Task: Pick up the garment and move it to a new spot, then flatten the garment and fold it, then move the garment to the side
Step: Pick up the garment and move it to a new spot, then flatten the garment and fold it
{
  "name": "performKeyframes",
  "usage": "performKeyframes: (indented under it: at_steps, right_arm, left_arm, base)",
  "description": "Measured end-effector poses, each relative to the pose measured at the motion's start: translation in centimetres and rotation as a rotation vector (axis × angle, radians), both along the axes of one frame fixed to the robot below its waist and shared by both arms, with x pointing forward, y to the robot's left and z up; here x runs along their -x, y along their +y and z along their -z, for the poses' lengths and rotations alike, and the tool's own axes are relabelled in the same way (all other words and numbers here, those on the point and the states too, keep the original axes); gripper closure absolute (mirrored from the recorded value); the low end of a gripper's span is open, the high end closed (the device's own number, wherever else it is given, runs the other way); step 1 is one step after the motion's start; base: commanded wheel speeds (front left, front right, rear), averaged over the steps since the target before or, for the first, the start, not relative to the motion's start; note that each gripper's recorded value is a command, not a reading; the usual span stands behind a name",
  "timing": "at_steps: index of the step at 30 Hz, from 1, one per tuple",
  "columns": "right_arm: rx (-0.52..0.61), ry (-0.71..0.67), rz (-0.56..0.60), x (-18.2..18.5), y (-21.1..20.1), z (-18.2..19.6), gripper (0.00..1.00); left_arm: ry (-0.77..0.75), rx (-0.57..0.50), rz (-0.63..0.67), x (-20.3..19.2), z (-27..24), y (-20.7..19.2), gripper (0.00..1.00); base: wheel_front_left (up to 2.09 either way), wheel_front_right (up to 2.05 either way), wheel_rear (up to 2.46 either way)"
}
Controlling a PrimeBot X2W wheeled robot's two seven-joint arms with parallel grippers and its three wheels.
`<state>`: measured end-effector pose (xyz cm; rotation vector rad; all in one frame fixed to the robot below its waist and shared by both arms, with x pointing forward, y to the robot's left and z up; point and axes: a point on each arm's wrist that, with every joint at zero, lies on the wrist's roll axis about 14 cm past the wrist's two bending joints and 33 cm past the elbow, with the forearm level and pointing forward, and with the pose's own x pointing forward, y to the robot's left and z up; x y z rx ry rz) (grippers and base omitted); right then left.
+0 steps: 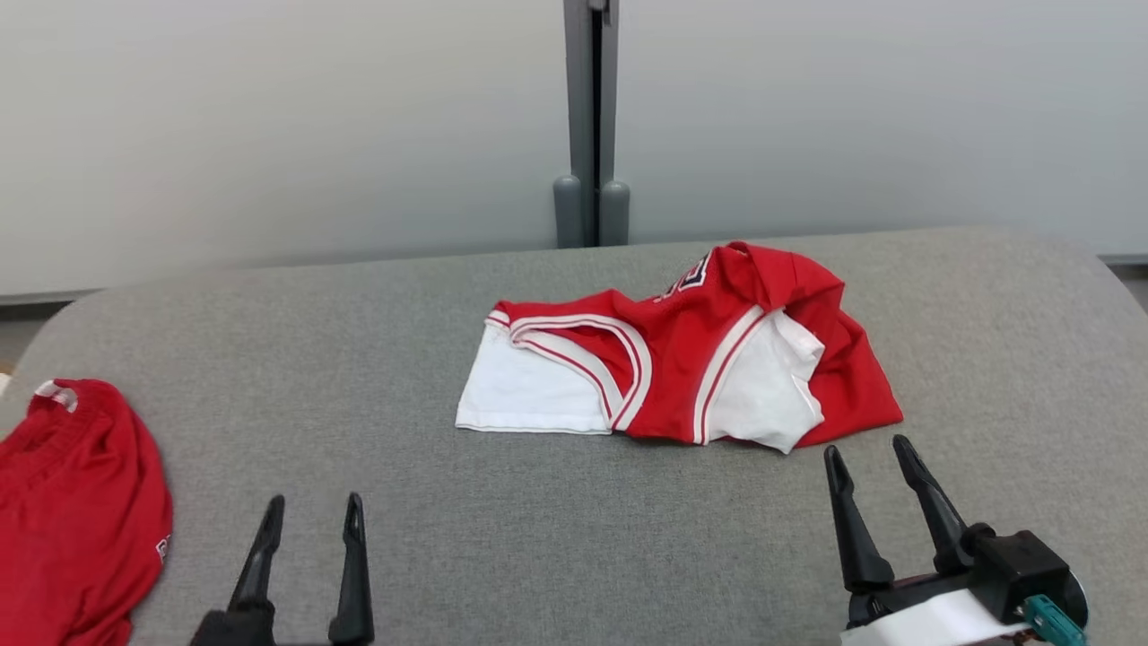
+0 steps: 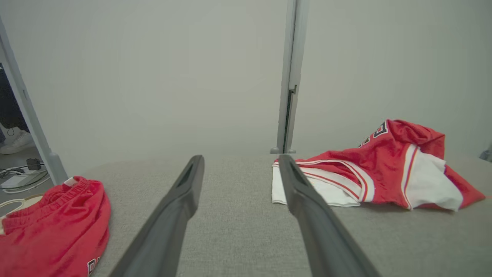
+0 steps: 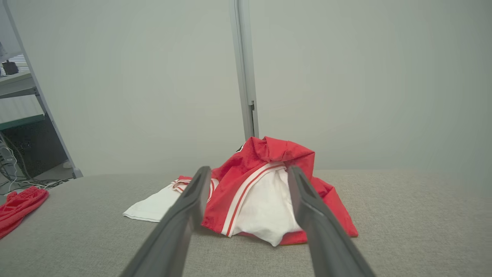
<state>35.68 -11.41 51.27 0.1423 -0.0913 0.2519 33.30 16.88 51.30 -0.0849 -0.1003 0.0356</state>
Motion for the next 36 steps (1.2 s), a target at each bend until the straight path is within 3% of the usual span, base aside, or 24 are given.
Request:
performKeyframes:
  at_steps: [7,14,36]
  right_arm:
    - [0.050,-0.004,-0.055,1.8,1.6,0.3,0.00]
    - [0.057,0.001,-0.075,2.6,2.2,0.6,0.00]
    - [0.033,-0.001,-0.023,2.8,0.7,0.4,0.00]
  left_arm:
    - [0.043,-0.013,-0.084,3.7,1.7,2.3,0.00]
    - [0.039,-0.020,-0.107,3.9,1.7,3.2,0.00]
    - [0.062,-0.014,-0.031,3.4,2.4,1.0,0.00]
  base:
    - [0.00,0.00,0.00]
    - [0.00,0.00,0.00]
    - [0.00,0.00,0.00]
